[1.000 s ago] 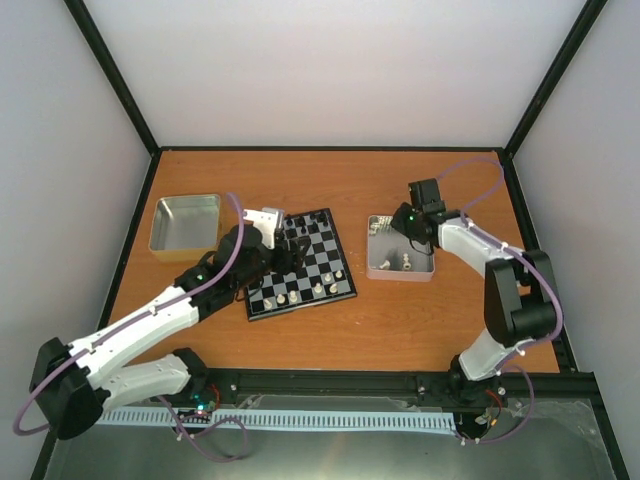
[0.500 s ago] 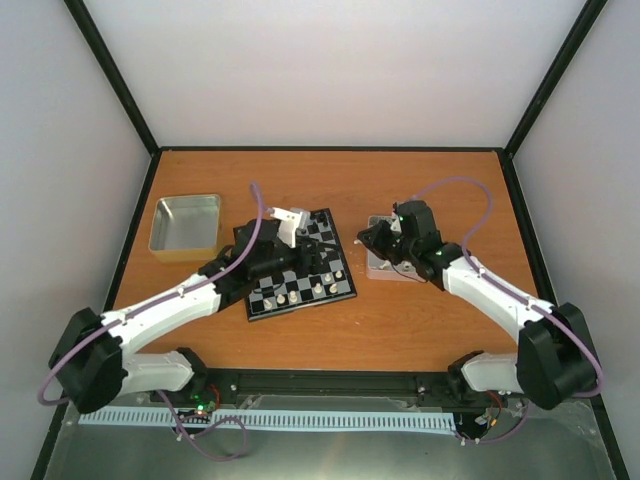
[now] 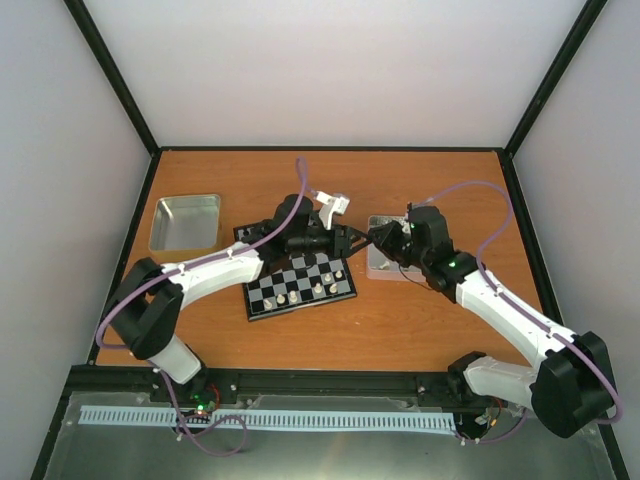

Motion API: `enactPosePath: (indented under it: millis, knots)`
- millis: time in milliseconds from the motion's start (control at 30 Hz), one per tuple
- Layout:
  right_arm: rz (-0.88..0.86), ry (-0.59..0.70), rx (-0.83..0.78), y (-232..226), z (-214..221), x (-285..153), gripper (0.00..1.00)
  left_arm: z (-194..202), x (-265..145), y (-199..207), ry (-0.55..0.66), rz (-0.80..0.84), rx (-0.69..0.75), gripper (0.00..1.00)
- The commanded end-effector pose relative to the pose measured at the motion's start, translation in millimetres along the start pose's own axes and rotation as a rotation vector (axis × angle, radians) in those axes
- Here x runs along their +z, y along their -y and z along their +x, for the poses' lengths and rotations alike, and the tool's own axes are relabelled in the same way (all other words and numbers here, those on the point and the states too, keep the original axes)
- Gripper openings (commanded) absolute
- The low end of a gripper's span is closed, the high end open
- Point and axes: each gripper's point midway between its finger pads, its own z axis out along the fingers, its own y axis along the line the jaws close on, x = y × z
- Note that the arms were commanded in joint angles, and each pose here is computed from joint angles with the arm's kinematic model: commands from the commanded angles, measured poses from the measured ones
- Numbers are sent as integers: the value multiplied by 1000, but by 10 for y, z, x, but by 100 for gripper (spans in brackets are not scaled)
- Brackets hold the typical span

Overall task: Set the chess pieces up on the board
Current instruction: Place the chess piece on the chessboard.

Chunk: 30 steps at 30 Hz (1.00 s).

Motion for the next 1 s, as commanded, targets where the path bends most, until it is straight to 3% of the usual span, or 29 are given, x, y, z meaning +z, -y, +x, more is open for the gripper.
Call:
enactPosePath:
  millis: [0, 133, 400, 633, 967]
  knots:
    - [-2, -12, 17, 37, 60, -14, 14, -166, 132, 241, 12, 85, 69, 43]
    - [-5, -5, 27, 33, 58, -43, 14, -197, 155, 202, 26, 67, 65, 32]
    - [41, 31, 67, 143, -11, -64, 14, -104, 121, 8, 37, -17, 49, 40]
    - [44, 28, 139, 215, -32, -39, 14, -16, 191, 26, 16, 13, 47, 25]
    - [-46, -21, 224, 121, -8, -71, 14, 28, 273, 3, -3, 19, 62, 33]
